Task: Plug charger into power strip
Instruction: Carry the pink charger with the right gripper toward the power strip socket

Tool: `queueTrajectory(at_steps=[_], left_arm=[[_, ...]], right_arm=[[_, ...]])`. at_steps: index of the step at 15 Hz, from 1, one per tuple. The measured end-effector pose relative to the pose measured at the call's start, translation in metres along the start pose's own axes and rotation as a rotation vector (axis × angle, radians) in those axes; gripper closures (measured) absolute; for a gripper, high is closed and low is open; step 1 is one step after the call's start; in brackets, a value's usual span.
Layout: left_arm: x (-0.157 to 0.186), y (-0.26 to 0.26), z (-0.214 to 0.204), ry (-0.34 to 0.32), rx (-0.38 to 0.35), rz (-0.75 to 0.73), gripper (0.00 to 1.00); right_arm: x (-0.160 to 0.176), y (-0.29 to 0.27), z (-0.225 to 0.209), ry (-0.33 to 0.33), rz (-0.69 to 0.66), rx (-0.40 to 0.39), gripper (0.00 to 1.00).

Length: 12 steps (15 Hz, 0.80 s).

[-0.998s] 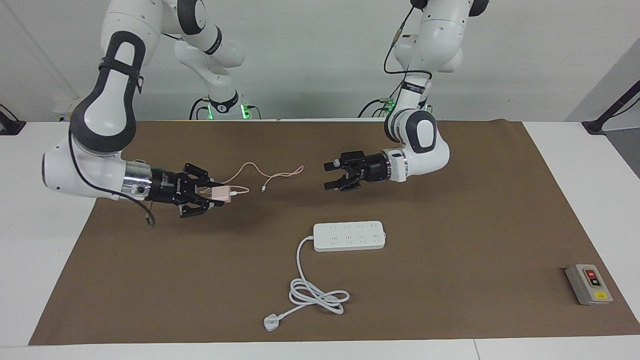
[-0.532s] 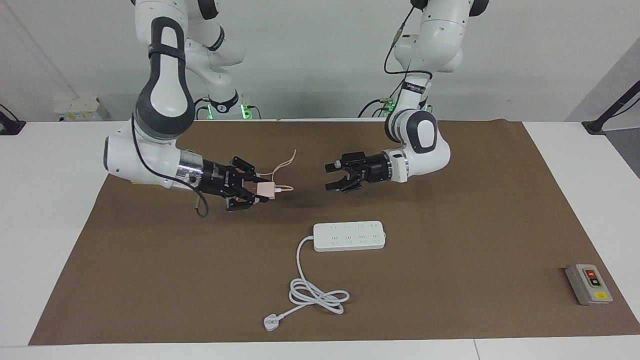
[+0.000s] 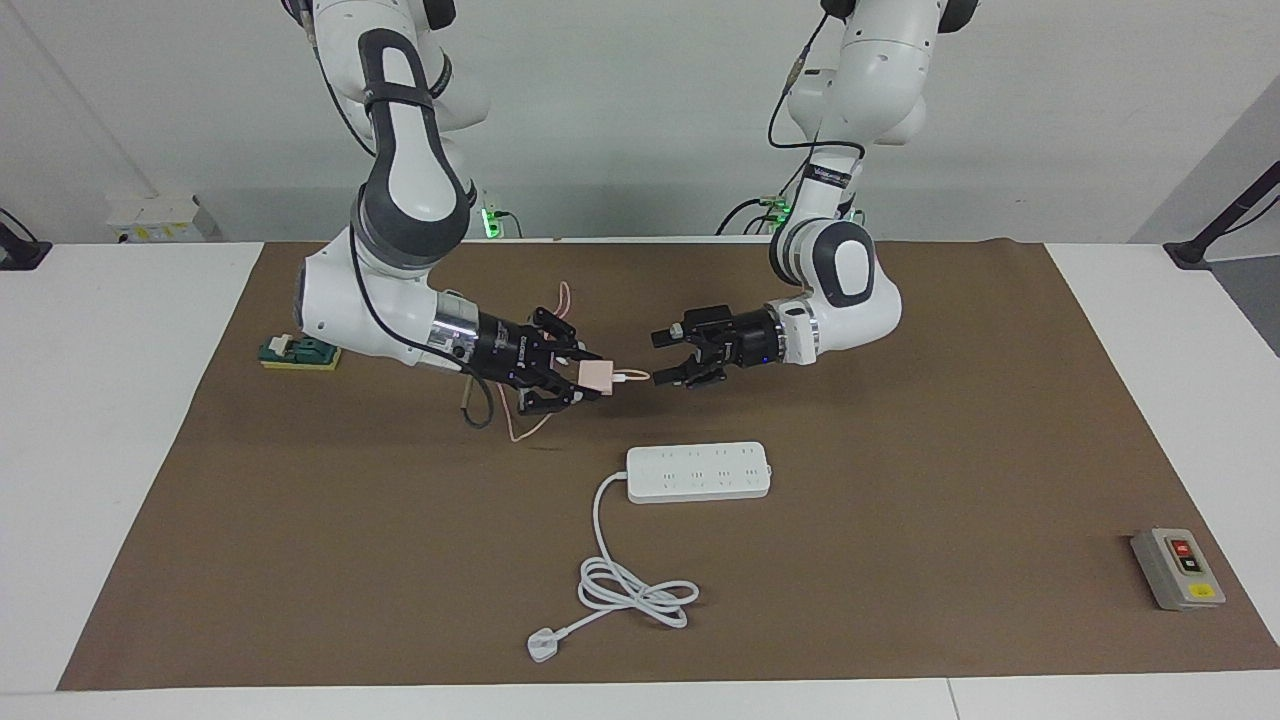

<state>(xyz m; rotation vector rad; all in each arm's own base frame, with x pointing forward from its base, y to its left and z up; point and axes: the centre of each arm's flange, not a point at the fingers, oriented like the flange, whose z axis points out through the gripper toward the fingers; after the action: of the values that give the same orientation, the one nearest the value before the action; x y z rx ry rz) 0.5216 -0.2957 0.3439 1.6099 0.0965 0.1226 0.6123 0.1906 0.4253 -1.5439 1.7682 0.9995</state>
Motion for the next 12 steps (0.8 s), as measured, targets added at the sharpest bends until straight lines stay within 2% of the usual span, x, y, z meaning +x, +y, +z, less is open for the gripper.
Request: queueTrajectory(at_steps=[5, 12], left_arm=[[0.0, 0.002, 0.002, -0.002, -0.004, 0.01, 0.0], [0.001, 0.005, 0.004, 0.002, -0.01, 0.034, 0.0]], right_arm=[[-0.01, 0.032, 0.023, 0.004, -0.005, -0.015, 0.52], [-0.019, 0.046, 0.056, 0.003, -0.001, 0.038, 0.52]])
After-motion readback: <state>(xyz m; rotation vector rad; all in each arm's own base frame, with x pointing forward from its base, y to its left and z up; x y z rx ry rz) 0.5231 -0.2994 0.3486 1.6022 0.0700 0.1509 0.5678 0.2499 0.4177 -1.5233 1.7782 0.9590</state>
